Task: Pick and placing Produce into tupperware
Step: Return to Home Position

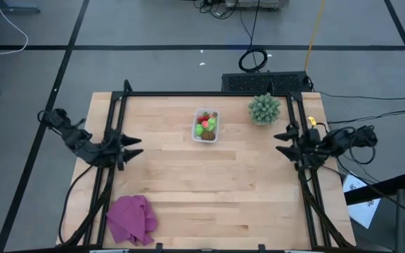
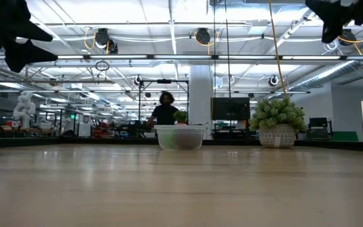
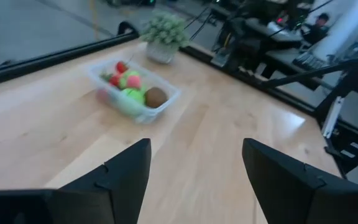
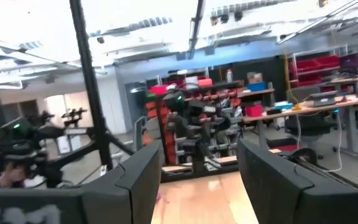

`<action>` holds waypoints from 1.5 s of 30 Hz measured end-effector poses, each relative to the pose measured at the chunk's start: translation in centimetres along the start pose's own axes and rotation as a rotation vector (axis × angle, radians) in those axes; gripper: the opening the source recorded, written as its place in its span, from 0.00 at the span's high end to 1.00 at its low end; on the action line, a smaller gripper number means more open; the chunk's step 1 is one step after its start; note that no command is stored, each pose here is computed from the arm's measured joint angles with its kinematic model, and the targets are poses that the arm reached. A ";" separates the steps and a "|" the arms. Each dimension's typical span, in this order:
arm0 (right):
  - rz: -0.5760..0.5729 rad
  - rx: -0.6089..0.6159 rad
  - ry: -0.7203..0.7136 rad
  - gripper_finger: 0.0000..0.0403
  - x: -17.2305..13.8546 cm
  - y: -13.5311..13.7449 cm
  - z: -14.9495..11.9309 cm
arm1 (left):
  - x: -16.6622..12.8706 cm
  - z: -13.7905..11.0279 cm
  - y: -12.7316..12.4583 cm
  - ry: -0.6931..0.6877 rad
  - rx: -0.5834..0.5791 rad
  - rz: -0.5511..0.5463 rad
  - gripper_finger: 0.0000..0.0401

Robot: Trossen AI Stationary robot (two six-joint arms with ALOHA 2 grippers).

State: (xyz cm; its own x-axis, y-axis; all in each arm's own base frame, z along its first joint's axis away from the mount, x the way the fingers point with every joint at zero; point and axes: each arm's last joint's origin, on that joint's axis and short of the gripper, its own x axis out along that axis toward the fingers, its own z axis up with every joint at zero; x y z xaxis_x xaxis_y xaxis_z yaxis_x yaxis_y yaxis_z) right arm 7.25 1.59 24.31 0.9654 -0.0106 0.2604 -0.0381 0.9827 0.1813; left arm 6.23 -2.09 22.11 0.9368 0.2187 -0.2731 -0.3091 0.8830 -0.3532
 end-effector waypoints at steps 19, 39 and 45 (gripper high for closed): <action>-0.363 -0.160 0.069 0.50 0.4 -2.6 -4.2 | 3.9 -3.2 0.4 -0.209 0.129 0.067 0.36; -0.351 -0.235 0.230 0.50 0.2 -3.9 -5.4 | 5.5 -2.5 2.0 -0.239 0.192 -0.077 0.36; -0.299 -0.213 0.251 0.50 0.2 -3.8 -5.6 | 5.8 -2.9 2.0 -0.283 0.181 -0.149 0.36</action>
State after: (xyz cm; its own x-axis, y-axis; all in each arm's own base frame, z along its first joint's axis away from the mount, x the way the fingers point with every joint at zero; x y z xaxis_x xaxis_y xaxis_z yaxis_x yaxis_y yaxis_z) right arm 9.07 -1.15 18.35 0.9597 -0.2807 -0.0168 0.2808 0.9597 0.0075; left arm 10.55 -0.26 17.18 0.9855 0.1657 0.0366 -0.1553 0.9675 -0.1994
